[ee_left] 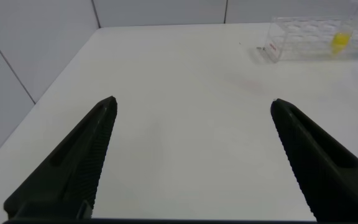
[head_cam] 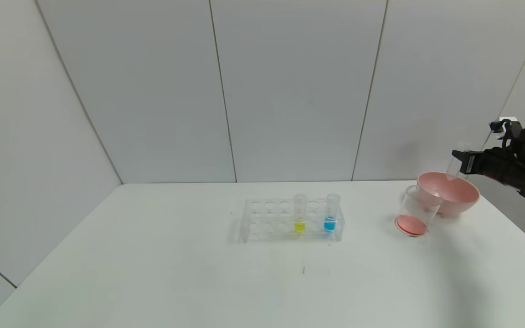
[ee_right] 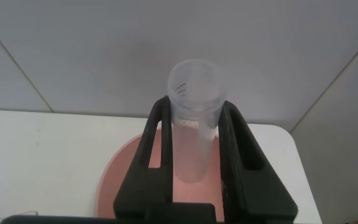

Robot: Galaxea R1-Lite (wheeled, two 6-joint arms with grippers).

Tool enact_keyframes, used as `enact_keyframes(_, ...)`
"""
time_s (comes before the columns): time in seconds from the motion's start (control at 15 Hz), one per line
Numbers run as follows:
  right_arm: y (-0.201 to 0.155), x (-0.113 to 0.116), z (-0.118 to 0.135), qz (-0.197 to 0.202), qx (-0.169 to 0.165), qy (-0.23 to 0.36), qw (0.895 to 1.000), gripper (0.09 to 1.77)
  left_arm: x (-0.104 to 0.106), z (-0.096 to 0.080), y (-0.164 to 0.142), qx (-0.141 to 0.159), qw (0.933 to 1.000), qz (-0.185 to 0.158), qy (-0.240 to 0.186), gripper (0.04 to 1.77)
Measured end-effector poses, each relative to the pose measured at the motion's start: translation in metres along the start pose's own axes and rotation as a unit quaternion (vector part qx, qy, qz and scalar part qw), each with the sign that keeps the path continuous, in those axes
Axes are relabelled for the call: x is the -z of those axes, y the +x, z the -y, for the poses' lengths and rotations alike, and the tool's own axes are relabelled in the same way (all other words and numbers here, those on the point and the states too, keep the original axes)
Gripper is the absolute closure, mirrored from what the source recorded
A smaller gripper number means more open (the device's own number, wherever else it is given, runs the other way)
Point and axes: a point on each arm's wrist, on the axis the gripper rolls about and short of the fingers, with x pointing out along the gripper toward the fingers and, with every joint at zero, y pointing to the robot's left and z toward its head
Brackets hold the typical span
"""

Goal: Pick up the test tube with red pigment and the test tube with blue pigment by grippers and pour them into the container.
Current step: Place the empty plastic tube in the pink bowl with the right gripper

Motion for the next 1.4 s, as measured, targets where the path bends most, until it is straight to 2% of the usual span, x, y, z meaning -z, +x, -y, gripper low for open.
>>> enact_keyframes(0.13, 0.001, 0.002, 0.000, -0.001, -0.001, 0.000, 1.000, 1.36, 0.000, 0.000, 0.000, 0.000, 1.0000, 0.000, 0.000, 0.05)
enact_keyframes(0.33, 0.002, 0.003, -0.002, -0.003, -0.003, 0.001, 1.000, 0.99, 0.000, 0.000, 0.000, 0.000, 1.0000, 0.000, 0.000, 0.05)
enact_keyframes(0.47, 0.002, 0.003, -0.003, -0.004, -0.003, 0.001, 1.000, 0.80, 0.000, 0.000, 0.000, 0.000, 1.0000, 0.000, 0.000, 0.05)
enact_keyframes(0.87, -0.011, 0.000, -0.013, -0.008, -0.013, 0.000, 1.000, 0.45, 0.000, 0.000, 0.000, 0.000, 1.0000, 0.000, 0.000, 0.05)
enact_keyframes(1.13, -0.032, 0.000, -0.041, -0.011, -0.038, -0.002, 0.999, 0.33, 0.000, 0.000, 0.000, 0.000, 1.0000, 0.000, 0.000, 0.05)
enact_keyframes(1.4, -0.076, 0.000, -0.084, -0.015, -0.075, 0.004, 0.997, 0.26, 0.000, 0.000, 0.000, 0.000, 1.0000, 0.000, 0.000, 0.05)
